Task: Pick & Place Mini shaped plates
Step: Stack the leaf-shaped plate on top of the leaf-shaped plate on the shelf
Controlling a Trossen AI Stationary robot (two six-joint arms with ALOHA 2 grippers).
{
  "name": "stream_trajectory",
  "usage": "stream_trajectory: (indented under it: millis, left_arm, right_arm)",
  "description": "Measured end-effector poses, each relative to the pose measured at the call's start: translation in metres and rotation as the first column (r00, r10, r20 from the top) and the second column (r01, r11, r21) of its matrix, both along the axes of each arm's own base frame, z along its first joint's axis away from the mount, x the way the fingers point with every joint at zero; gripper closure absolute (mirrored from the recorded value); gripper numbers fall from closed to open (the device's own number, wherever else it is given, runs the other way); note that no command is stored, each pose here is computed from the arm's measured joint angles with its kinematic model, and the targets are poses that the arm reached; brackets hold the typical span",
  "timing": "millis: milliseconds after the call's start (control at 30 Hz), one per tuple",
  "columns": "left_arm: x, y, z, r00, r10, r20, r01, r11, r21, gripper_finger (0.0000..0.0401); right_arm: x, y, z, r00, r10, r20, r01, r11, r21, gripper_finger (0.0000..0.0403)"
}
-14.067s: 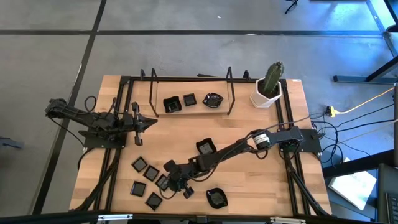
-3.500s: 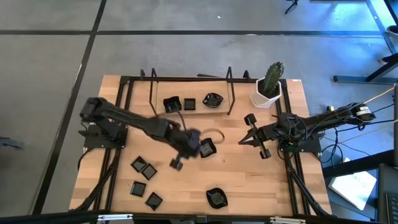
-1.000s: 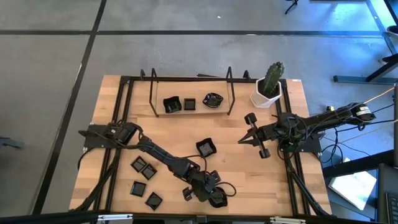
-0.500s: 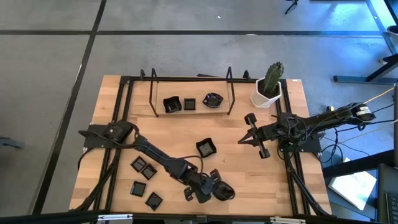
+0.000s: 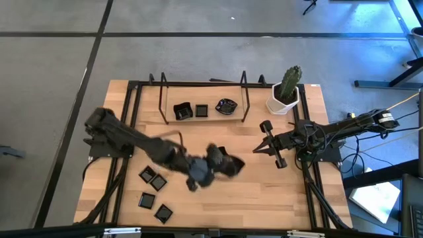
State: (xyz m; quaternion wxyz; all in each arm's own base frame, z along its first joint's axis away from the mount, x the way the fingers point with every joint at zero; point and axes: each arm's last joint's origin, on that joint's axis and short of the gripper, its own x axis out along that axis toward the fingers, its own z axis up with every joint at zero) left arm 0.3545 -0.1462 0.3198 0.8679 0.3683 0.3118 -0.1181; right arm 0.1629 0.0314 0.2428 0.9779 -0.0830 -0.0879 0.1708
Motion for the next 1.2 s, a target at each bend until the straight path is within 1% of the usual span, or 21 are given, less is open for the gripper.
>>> stream_trajectory:
  millis: [167,267,367,433,567,667,800,933,1100,1200]
  left_arm:
    - [-0.007,0.059,0.034,0.990,0.124,0.061,-0.118,0.989,-0.084,0.0399]
    - [0.000,0.100,0.042,0.976,0.195,0.097,-0.181,0.974,-0.135,0.0399]
    - [0.011,0.143,0.030,0.963,0.263,0.054,-0.254,0.957,-0.138,0.0399]
    - [0.021,0.169,0.015,0.956,0.294,0.010,-0.291,0.948,-0.129,0.0399]
    - [0.035,0.206,-0.016,0.944,0.321,-0.077,-0.328,0.937,-0.119,0.0399]
    - [0.043,0.224,-0.040,0.921,0.362,-0.144,-0.376,0.922,-0.088,0.0399]
    - [0.050,0.241,-0.061,0.887,0.424,-0.184,-0.440,0.896,-0.054,0.0399]
    - [0.055,0.251,-0.083,0.848,0.481,-0.224,-0.486,0.873,0.033,0.0399]
    - [0.058,0.260,-0.097,0.845,0.472,-0.249,-0.468,0.880,0.083,0.0399]
    - [0.058,0.263,-0.099,0.847,0.464,-0.258,-0.453,0.885,0.106,0.0399]
  right_arm:
    - [0.000,0.000,0.000,1.000,0.000,0.000,0.000,1.000,0.000,0.0387]
    - [0.000,0.000,0.000,1.000,0.000,0.001,0.000,1.000,-0.001,0.0387]
    - [0.000,0.000,0.000,1.000,-0.001,0.001,0.001,1.000,-0.003,0.0387]
    - [0.000,0.000,0.000,1.000,-0.001,0.001,0.001,1.000,-0.003,0.0387]
    - [0.000,0.000,0.000,1.000,-0.001,0.000,0.001,1.000,-0.006,0.0387]
    - [0.000,0.000,0.000,1.000,-0.004,0.008,0.005,1.000,-0.027,0.0387]
    - [0.000,0.000,0.000,1.000,-0.007,0.014,0.007,0.999,-0.043,0.0387]
    - [0.000,0.000,0.000,1.000,-0.007,0.013,0.007,0.999,-0.042,0.0387]
    - [0.001,0.000,-0.002,1.000,-0.005,-0.004,0.005,0.999,-0.034,0.0387]
    - [0.001,0.000,-0.003,1.000,-0.003,-0.018,0.003,1.000,-0.025,0.0387]
